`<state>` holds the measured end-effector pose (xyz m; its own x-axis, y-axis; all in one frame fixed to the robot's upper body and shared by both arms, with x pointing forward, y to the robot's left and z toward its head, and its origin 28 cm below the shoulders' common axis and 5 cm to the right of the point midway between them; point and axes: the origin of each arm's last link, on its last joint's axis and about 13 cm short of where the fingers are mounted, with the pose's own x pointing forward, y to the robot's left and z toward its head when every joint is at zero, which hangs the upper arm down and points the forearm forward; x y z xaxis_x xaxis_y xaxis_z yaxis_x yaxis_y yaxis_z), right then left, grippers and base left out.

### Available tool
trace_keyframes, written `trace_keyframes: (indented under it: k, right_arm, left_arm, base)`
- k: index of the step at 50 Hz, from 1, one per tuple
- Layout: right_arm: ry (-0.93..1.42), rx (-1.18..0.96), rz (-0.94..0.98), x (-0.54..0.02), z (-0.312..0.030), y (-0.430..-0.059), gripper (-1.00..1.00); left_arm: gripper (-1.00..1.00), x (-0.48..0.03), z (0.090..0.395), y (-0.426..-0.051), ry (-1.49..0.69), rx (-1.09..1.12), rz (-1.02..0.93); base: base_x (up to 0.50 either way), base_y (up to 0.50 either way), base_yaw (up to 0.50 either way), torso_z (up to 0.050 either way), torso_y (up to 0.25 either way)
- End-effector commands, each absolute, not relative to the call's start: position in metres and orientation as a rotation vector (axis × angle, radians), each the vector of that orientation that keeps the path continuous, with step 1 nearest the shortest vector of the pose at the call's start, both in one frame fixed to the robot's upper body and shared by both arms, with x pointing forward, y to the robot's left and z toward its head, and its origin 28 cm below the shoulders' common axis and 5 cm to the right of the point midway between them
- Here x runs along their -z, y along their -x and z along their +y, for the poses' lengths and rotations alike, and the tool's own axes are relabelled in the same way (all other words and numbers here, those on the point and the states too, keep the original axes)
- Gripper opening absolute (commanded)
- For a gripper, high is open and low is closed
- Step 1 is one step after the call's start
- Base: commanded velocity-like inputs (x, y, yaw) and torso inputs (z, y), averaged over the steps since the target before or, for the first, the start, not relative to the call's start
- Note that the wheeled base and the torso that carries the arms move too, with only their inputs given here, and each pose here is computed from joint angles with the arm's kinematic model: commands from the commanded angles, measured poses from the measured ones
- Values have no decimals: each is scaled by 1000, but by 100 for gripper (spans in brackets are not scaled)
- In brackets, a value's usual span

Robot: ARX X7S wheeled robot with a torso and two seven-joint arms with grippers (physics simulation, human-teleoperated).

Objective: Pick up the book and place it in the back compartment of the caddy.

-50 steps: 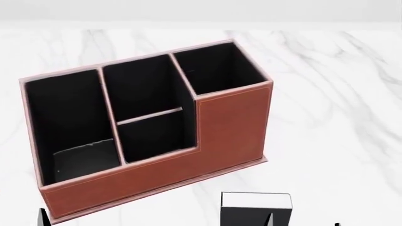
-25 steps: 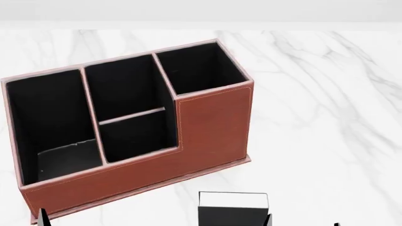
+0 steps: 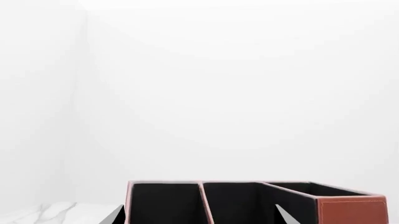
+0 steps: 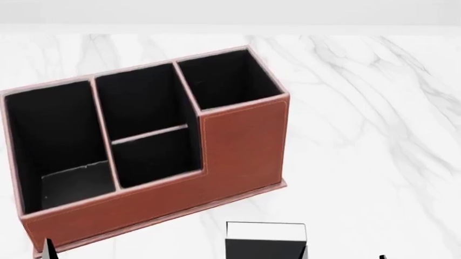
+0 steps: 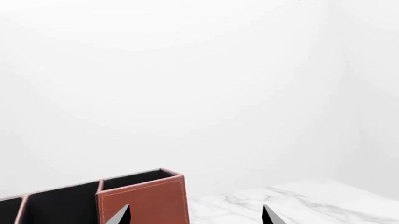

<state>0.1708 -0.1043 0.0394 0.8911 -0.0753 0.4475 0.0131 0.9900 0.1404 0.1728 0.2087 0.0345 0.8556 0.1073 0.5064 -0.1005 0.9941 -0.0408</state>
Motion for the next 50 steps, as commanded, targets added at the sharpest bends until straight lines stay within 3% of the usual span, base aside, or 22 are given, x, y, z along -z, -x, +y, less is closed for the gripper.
trace_keyframes:
  k: [1,50]
  right_arm:
    - [-126,43,-476,-39,-104,-170,100]
    - [-135,46,-479,-39,-104,-170,100]
  left_arm:
    - [100,-34,209,-174,12,-110,-533]
    - [100,-34,209,-173,14,-113,-534]
  base:
    - [102,0,0,0,0]
    - [109,0,0,0,0]
